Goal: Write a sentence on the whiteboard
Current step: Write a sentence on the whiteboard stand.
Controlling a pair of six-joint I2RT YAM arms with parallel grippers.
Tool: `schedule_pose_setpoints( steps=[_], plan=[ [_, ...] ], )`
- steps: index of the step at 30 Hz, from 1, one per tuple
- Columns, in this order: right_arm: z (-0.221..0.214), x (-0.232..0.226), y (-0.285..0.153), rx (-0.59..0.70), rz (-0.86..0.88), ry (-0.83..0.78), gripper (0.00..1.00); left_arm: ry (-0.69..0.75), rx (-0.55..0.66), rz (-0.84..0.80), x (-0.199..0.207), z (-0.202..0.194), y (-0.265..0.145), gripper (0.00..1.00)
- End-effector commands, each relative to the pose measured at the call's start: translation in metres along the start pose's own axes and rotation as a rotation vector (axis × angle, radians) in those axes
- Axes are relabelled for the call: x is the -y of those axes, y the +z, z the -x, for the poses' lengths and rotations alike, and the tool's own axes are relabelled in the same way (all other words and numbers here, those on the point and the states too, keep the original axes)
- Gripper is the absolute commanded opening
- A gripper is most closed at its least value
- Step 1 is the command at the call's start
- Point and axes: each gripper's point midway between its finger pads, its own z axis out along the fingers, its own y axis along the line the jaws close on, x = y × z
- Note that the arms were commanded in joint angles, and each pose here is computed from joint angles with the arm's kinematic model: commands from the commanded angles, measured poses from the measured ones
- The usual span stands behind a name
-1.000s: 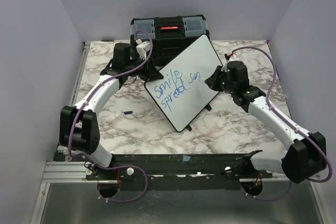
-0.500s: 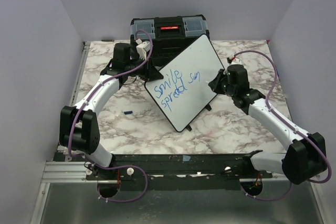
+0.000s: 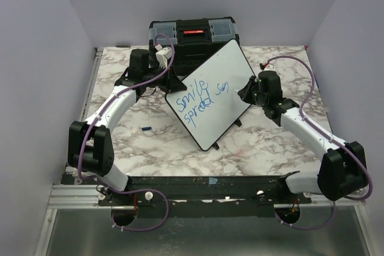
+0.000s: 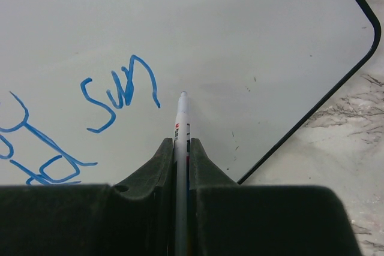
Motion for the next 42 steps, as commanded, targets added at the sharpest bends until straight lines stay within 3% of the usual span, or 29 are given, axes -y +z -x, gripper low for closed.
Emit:
schedule_pose_setpoints(
  steps=[1, 20, 31, 42],
  plan=[
    [0.029, -0.011, 0.006, 0.074, 0.026, 0.025, 0.01, 0.186, 0.089, -0.016, 0.013, 0.028, -0.005, 0.00],
    [0.044, -0.015, 0.031, 0.078, 0.046, 0.042, 0.01, 0.188, 0.087, -0.013, 0.012, 0.028, -0.005, 0.00],
    [0.024, -0.033, 0.033, -0.015, 0.163, 0.011, 0.01, 0.188, 0.087, -0.015, 0.012, 0.028, -0.005, 0.00],
    [0.002, -0.027, 0.026, -0.067, 0.170, 0.005, 0.01, 0.186, 0.086, -0.015, 0.012, 0.028, -0.005, 0.00]
  ],
)
